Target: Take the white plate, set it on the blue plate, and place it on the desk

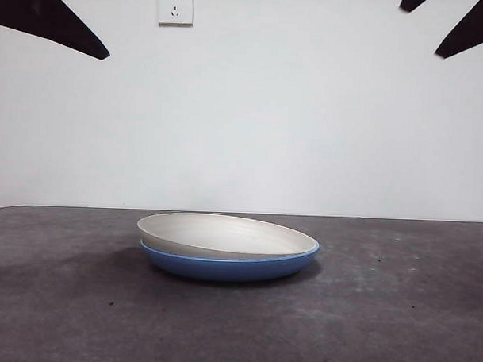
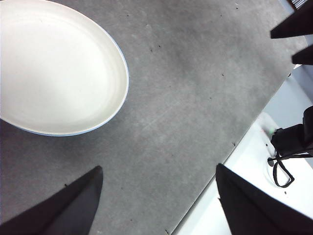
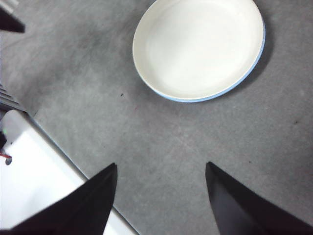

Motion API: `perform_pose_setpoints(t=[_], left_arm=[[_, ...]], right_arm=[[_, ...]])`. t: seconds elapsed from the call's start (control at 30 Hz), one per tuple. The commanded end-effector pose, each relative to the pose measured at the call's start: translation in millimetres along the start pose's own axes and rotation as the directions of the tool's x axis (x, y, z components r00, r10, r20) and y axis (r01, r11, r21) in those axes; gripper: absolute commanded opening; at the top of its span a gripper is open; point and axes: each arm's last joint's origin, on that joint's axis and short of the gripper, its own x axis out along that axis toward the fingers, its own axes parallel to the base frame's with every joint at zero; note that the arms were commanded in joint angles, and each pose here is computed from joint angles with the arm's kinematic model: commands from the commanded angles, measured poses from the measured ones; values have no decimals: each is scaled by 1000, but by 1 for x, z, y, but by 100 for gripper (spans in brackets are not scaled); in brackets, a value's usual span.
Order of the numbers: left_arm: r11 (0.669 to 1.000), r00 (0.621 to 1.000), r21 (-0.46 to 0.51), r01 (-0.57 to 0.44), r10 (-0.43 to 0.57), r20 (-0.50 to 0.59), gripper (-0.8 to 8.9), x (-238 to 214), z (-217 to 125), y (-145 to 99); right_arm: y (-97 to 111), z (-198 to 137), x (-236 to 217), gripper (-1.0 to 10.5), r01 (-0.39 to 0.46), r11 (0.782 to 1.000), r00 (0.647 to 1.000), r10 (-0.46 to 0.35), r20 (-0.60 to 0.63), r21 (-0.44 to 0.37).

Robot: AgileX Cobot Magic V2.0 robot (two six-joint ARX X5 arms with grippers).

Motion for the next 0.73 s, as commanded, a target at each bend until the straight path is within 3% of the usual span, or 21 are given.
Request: perform_pose_setpoints(t=[0.03,0.4,0.47,0.6,0.63,0.73], left_arm=[[1000,1000,20,6,-6,6,373,0,3,-1],[1000,1000,20,6,-6,5,362,0,3,-1],[1000,1000,20,6,-6,5,287,0,3,-1],[1000,1000,20,6,-6,5,47,0,3,-1],[1000,1000,19,6,-6,5,3,0,3,-1],[1000,1000,20,6,-6,5,8,0,3,-1]], right_arm=[[4,2,-6,287,-7,999,1000,8,22,-41],[5,2,-7,286,-8,999,1000,9,25,-44],[5,2,-7,249,-8,999,1000,9,25,-44],[5,2,-7,8,-7,999,1000,9,25,-45],[5,2,-7,8,-7,999,1000,9,25,-45],[5,2,-7,8,-7,999,1000,8,25,-46]])
